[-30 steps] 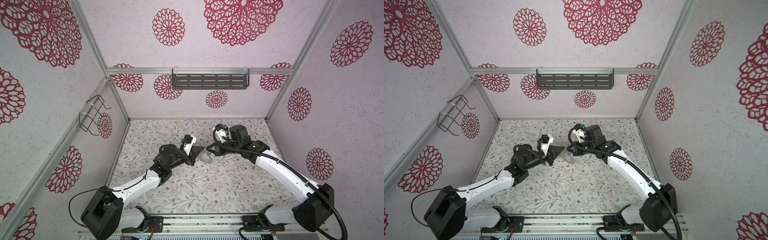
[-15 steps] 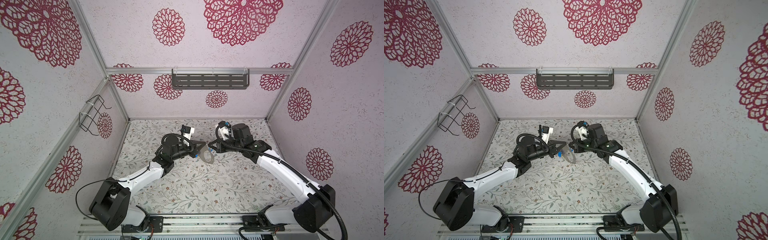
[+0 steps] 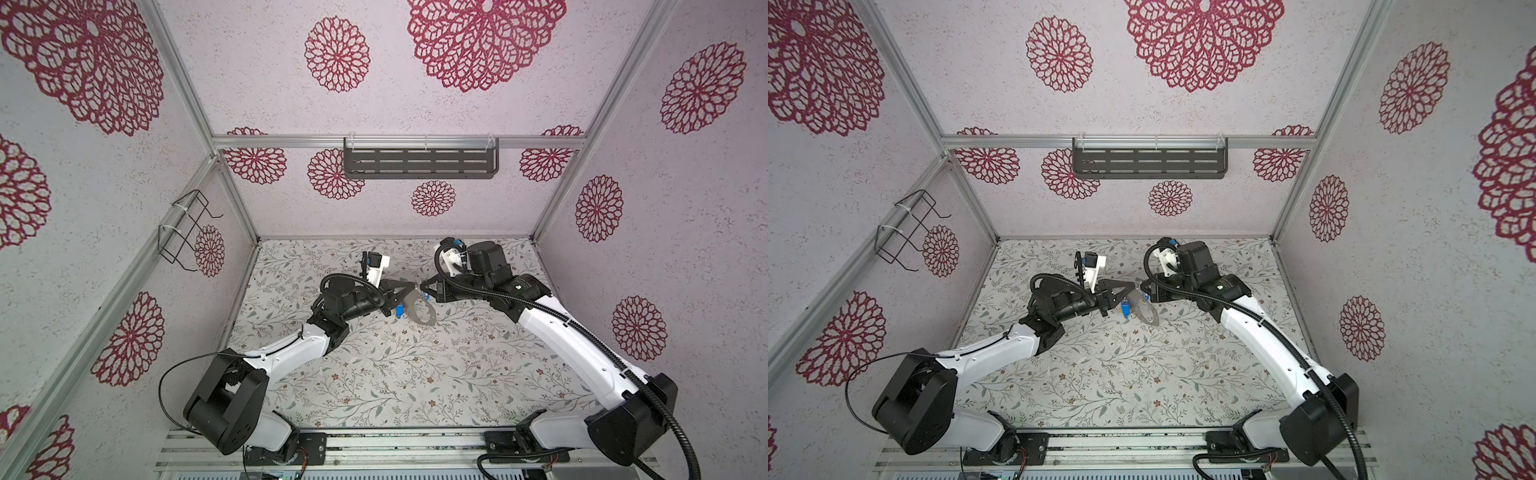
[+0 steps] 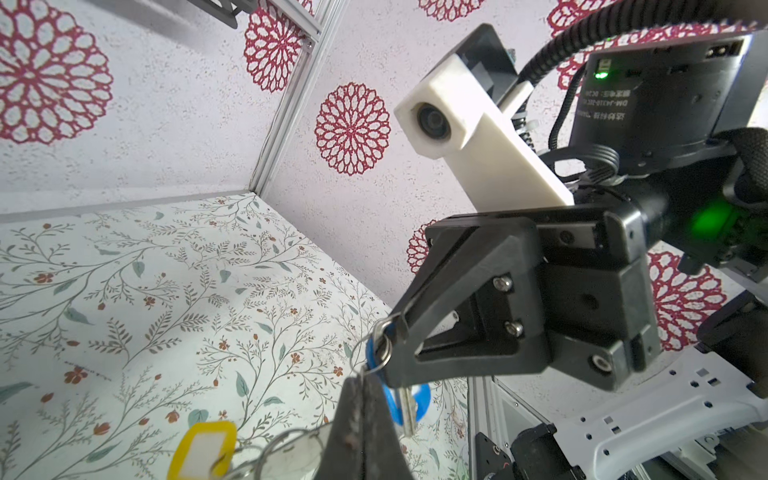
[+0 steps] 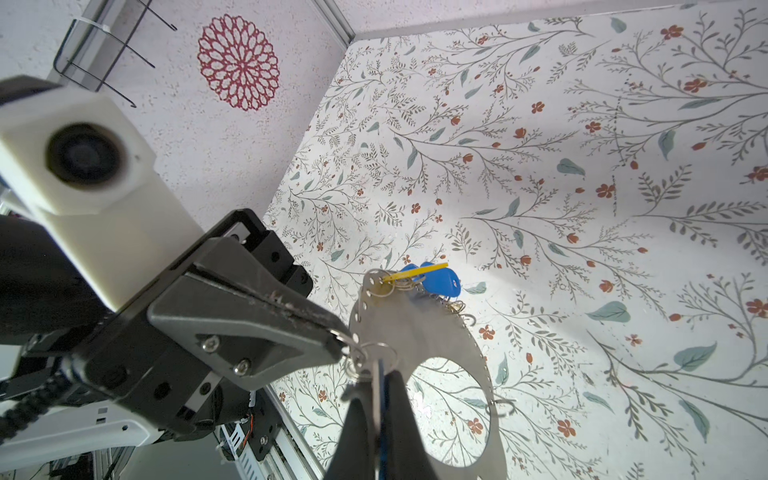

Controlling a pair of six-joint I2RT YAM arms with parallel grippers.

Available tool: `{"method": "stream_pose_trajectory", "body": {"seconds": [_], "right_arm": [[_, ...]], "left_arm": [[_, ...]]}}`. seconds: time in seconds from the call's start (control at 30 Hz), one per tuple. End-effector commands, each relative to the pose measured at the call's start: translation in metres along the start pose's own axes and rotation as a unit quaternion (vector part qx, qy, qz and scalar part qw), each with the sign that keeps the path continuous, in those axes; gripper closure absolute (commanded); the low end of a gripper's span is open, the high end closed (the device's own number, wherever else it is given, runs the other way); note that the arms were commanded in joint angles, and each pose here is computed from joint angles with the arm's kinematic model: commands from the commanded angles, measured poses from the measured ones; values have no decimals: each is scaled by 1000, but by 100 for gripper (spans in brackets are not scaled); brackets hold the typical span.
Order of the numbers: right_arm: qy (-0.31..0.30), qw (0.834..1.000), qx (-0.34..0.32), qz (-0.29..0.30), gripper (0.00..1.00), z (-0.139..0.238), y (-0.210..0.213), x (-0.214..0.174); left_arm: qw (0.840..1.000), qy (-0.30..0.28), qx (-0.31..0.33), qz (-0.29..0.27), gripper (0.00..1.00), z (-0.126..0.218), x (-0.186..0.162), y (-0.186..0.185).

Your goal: Remove the keys from the keyring

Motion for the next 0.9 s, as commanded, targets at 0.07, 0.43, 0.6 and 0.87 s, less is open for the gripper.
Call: {"method": "stream_pose_trajectory", "body": {"seconds": [0.07,0.43,0.6,0.87], "right_arm": [[-25,998,-46,27,100,10,1,19],[-10,998,-54,44,100,7,13,31],[-4,997,-60,43,100,3,15,34],[19,992,-125,-3,100,-3,-7,29]], "left_arm": [[999,13,16,-49,100,-1,1,-4],[992,72,41,-89,100,-14,-13,-11],[987,79,45,-136,100,-15,-19,-19],[961,34,17,-274,100,-1,-35,-32]]}}
Point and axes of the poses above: each gripper's point midway between its finger pads, its own z axis back along the fingers, its own y axis along the line the jaws close on, x = y × z, the point moved 9 cm from there along z, back along the fingers, and after that the axes turned 14 degrees about z, right-handed, at the moved point
